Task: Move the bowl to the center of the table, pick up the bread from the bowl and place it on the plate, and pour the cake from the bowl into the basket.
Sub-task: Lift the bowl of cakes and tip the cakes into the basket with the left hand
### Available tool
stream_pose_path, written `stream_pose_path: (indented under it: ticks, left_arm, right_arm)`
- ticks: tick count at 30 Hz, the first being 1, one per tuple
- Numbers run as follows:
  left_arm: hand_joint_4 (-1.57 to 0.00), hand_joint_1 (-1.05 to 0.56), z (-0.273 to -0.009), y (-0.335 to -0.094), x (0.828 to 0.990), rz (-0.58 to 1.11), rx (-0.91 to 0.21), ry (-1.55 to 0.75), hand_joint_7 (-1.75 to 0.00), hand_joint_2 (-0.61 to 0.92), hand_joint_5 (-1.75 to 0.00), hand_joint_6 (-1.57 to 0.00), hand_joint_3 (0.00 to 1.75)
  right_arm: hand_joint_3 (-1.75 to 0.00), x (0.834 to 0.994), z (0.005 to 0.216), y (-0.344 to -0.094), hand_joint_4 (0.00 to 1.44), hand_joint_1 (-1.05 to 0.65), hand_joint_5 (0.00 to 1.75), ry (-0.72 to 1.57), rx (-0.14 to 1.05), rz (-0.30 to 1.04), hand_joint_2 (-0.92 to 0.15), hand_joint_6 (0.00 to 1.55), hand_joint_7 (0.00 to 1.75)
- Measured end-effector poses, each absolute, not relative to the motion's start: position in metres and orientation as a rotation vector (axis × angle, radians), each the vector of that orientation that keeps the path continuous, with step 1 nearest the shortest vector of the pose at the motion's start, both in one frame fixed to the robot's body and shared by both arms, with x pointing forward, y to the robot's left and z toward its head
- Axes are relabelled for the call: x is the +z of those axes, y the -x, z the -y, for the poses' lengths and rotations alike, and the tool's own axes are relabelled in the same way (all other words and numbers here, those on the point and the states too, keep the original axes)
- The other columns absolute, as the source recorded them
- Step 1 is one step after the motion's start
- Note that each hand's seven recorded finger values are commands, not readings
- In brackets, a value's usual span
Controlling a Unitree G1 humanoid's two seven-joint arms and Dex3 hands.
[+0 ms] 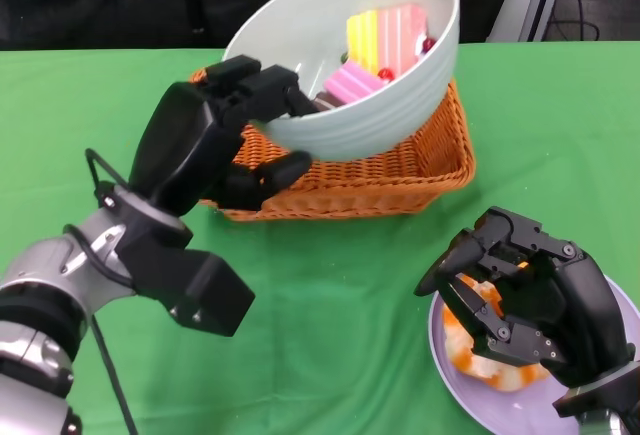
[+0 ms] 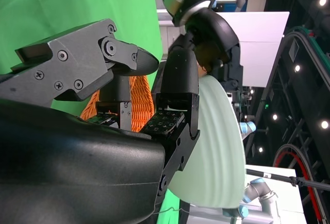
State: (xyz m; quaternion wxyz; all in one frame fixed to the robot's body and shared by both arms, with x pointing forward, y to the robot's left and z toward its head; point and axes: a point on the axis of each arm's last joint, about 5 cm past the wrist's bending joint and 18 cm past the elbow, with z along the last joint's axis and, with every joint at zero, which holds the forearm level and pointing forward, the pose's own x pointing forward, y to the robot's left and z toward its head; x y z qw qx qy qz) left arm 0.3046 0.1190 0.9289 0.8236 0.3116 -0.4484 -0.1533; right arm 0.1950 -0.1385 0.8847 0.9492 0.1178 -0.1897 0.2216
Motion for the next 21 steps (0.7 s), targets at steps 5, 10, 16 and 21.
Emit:
stream_pose_path:
  ticks: [5,10,16,21]
  left_arm:
    - [-0.74,-0.08,-0.111,-0.305,0.929,0.915,-0.34,-0.635,-1.27,0.6,-1.54,-0.76,1.07]
    - [-0.69,-0.06,-0.106,-0.306,0.931,0.876,-0.351,-0.593,-1.33,0.54,-1.68,-0.75,1.16]
    - [-0.64,-0.05,-0.098,-0.308,0.935,0.801,-0.371,-0.465,-1.36,0.56,-1.75,-0.73,1.13]
    - [-0.66,-0.07,-0.095,-0.309,0.939,0.761,-0.396,-0.413,-1.34,0.61,-1.69,-0.73,1.04]
  right_arm:
    - [-0.75,0.885,0.137,-0.194,0.78,-0.08,1.42,-0.233,0.453,0.388,-0.68,0.7,1.23]
    - [-0.74,0.888,0.138,-0.193,0.77,-0.08,1.42,-0.238,0.456,0.4,-0.69,0.69,1.22]
    - [-0.63,0.89,0.139,-0.191,0.73,-0.1,1.45,-0.254,0.459,0.394,-0.75,0.69,1.21]
    - [-0.7,0.891,0.14,-0.191,0.75,-0.08,1.44,-0.252,0.459,0.382,-0.72,0.68,1.22]
